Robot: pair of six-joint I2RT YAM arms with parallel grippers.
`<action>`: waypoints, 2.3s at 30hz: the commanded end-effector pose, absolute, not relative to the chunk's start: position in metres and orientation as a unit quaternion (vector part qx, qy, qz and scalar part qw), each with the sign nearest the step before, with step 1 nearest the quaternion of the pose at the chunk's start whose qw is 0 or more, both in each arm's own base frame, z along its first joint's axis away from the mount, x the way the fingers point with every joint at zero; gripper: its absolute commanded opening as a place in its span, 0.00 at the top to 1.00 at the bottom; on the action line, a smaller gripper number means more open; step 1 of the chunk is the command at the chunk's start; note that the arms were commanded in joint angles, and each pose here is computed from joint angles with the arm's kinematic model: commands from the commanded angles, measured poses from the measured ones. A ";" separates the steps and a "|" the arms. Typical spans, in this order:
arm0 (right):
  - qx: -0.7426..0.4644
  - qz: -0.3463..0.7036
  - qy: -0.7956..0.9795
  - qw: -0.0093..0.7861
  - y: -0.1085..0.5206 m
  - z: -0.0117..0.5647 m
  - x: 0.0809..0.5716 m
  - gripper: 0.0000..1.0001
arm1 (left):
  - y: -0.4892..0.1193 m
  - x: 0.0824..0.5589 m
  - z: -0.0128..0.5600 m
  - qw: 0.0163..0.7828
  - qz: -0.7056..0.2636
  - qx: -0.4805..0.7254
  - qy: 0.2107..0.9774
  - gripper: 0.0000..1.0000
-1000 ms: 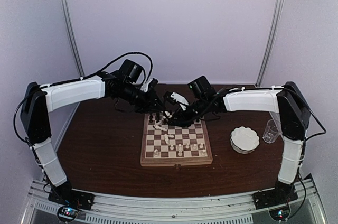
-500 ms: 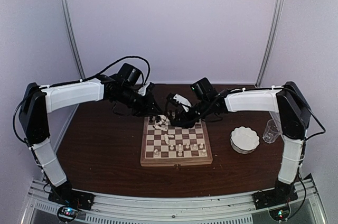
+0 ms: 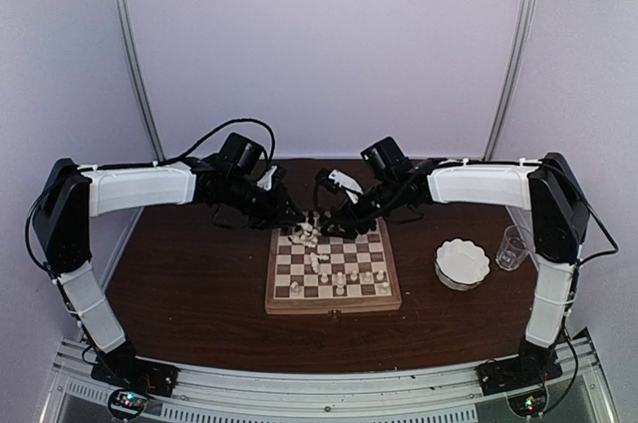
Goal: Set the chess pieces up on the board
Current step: Pick up the chess pile from the chessboard, then place the chess pile on the chessboard, then pick up the rook from the chess pile.
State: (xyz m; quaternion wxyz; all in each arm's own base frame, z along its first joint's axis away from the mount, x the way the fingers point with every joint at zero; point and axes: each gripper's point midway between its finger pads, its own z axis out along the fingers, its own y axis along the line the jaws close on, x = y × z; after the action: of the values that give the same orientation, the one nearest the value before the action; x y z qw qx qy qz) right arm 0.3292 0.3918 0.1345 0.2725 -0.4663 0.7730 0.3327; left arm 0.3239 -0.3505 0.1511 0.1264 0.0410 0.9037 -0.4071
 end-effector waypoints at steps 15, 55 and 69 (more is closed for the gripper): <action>-0.514 0.361 0.739 0.243 0.427 0.138 0.312 0.51 | -0.363 0.332 0.189 0.153 -0.468 0.039 0.870 0.94; -0.487 0.290 0.802 0.190 0.363 0.095 0.328 0.86 | -0.330 0.318 0.178 0.162 -0.394 0.075 0.901 0.94; -0.475 0.302 0.802 0.200 0.356 0.116 0.332 0.60 | -0.340 0.321 0.177 0.158 -0.419 0.075 0.891 0.94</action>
State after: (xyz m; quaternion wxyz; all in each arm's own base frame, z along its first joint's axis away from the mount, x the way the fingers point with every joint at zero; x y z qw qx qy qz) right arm 0.3253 0.3592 0.0885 0.1756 -0.4790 0.8081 0.2943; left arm 0.3155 -0.3345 0.1745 0.1505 0.0702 0.9005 -0.4020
